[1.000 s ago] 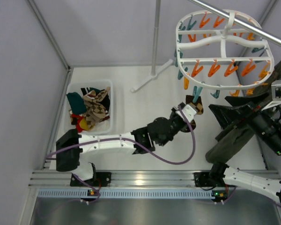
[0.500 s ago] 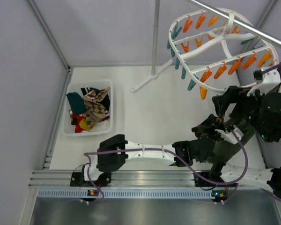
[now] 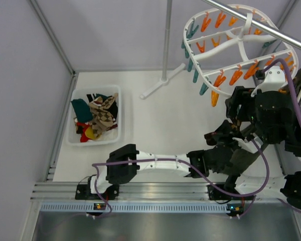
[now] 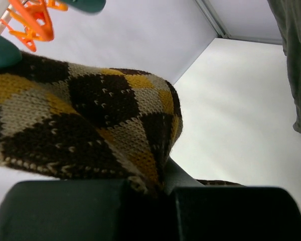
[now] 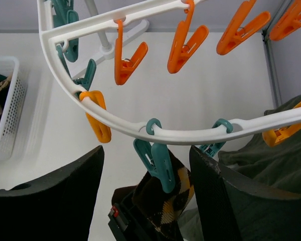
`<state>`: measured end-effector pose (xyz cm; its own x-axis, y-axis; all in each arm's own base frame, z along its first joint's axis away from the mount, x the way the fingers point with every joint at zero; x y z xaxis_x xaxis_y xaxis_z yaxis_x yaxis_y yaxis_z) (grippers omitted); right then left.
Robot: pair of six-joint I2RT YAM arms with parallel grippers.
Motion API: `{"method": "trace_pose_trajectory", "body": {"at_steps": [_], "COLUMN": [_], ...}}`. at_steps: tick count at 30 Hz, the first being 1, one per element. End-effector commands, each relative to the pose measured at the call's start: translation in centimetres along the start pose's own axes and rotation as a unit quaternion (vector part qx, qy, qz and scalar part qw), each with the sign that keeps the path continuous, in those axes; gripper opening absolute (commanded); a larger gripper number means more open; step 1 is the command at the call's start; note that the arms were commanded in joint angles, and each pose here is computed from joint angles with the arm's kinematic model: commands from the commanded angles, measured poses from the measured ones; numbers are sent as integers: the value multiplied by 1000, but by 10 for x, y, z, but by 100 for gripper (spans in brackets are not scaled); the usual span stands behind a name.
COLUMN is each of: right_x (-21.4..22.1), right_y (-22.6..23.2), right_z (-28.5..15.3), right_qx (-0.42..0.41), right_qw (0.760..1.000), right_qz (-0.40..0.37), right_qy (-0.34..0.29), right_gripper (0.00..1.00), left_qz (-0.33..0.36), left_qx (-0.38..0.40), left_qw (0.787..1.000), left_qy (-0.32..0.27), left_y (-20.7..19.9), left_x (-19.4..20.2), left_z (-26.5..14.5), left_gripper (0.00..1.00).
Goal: Remove the socks clipped to the hanger
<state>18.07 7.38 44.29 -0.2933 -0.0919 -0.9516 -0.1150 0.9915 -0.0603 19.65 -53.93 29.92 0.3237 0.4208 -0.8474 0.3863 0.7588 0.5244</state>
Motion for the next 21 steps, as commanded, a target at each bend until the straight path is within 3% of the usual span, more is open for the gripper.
{"method": "trace_pose_trajectory", "body": {"at_steps": [1,21], "right_x": [25,49], "right_y": [-15,-31], "right_z": [-4,14], "right_qx": [21,113], "right_qw": [996,980], "right_qz": [-72,-153], "right_qy": [49,66], "right_gripper": [65,63], "left_qz": [-18,-36], "left_qx": [-19,-26], "left_qw": [1000,999], "left_qy": [-12,-13], "left_y": [6,18], "left_x": [-12,-11], "left_z": [7,16], "left_gripper": [0,0]}}
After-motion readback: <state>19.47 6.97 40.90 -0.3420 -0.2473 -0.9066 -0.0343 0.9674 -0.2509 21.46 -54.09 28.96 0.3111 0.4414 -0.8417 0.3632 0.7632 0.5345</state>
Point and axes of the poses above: each gripper's point midway between its finger pads, its own z axis out along the fingers, its own y axis along the line the jaws close on, x = y × z, the point moved 1 cm from there along -z, back along the fingers, and after that the axes turned 8 degrees about -z, right-handed, at the moved point
